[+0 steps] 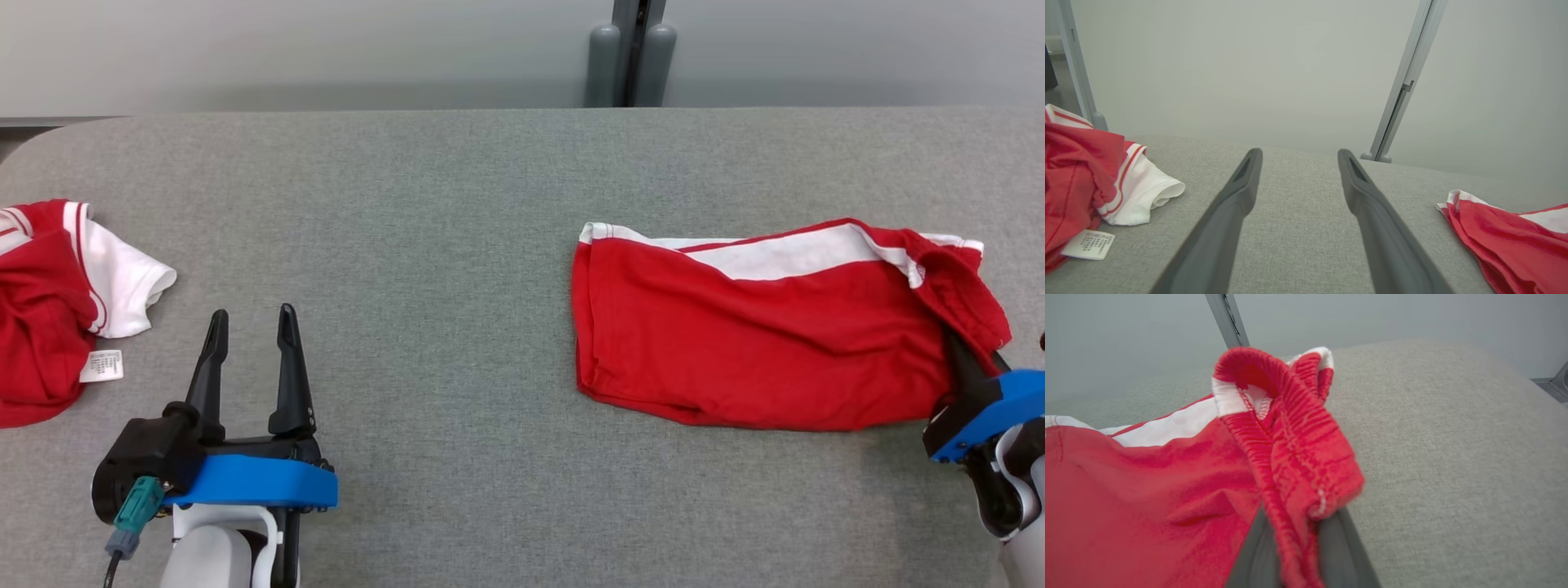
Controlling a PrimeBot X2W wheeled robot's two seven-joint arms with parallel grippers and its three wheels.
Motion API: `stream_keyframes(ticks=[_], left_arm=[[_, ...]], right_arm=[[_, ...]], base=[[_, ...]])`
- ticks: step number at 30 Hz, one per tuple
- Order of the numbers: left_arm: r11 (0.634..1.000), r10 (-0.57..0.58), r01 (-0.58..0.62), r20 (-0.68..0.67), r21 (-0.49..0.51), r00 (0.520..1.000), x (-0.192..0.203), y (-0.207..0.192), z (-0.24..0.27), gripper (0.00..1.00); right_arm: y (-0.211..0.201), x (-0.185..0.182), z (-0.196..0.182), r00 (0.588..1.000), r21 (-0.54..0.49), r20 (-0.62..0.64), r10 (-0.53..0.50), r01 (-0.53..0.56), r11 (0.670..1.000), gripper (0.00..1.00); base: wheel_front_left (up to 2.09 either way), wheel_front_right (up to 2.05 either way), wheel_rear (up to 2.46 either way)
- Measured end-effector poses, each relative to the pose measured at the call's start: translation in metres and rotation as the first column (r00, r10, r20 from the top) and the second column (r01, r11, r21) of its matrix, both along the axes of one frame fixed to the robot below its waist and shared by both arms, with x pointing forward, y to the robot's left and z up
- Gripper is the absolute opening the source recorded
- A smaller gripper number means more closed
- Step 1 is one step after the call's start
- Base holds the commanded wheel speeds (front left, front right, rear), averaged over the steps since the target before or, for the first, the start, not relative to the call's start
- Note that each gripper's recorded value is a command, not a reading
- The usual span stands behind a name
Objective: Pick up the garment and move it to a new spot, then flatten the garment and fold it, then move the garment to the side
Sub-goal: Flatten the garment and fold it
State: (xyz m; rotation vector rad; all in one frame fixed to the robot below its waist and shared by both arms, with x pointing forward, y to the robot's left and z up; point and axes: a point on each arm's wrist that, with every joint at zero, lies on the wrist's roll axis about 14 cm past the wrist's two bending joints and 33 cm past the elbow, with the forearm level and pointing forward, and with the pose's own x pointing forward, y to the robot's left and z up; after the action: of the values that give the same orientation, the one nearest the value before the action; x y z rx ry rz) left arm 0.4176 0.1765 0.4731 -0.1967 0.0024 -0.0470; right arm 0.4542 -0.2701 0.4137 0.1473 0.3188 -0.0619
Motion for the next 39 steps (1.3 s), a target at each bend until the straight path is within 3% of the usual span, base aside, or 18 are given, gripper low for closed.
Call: stream_keyframes(ticks=[5, 20, 27, 36, 37, 38, 39], left_arm=[[1.000, -0.015, 0.015, -0.006, -0.005, 1.000, 0.004, -0.007, -0.003, 1.00], [0.999, -0.041, 0.041, -0.003, -0.020, 0.999, 0.011, -0.016, -0.002, 1.00], [0.999, -0.028, 0.028, 0.001, -0.035, 1.000, 0.009, -0.012, 0.000, 1.00], [0.999, 0.006, -0.006, -0.007, -0.036, 1.000, 0.005, -0.003, -0.001, 1.00], [0.999, 0.008, -0.008, -0.009, -0.035, 1.000, 0.005, -0.002, -0.001, 1.00], [0.999, 0.010, -0.010, -0.010, -0.035, 1.000, 0.005, -0.002, -0.001, 1.00], [0.999, 0.011, -0.011, -0.010, -0.035, 1.000, 0.005, -0.002, -0.001, 1.00]], right_arm=[[0.010, 0.007, 0.012, 0.999, 0.018, 0.024, 0.022, -0.023, 1.000, 0.00], [0.127, 0.039, 0.046, 0.965, 0.102, 0.127, 0.228, -0.241, 0.965, 0.00], [0.181, 0.041, 0.042, 0.941, 0.134, 0.124, 0.314, -0.329, 0.935, 0.00], [0.206, 0.039, 0.021, 0.930, 0.155, 0.097, 0.355, -0.366, 0.918, 0.02], [0.211, 0.037, 0.018, 0.927, 0.170, 0.093, 0.363, -0.374, 0.912, 0.45], [0.215, 0.035, 0.016, 0.923, 0.175, 0.089, 0.373, -0.383, 0.907, 1.00], [0.217, 0.033, 0.015, 0.922, 0.180, 0.090, 0.377, -0.387, 0.904, 1.00]], base=[[0.00, 0.00, 0.00], [0.00, 0.00, 0.00], [0.00, 0.00, 0.00], [0.00, 0.00, 0.00], [0.00, 0.00, 0.00], [0.00, 0.00, 0.00], [0.00, 0.00, 0.00]])
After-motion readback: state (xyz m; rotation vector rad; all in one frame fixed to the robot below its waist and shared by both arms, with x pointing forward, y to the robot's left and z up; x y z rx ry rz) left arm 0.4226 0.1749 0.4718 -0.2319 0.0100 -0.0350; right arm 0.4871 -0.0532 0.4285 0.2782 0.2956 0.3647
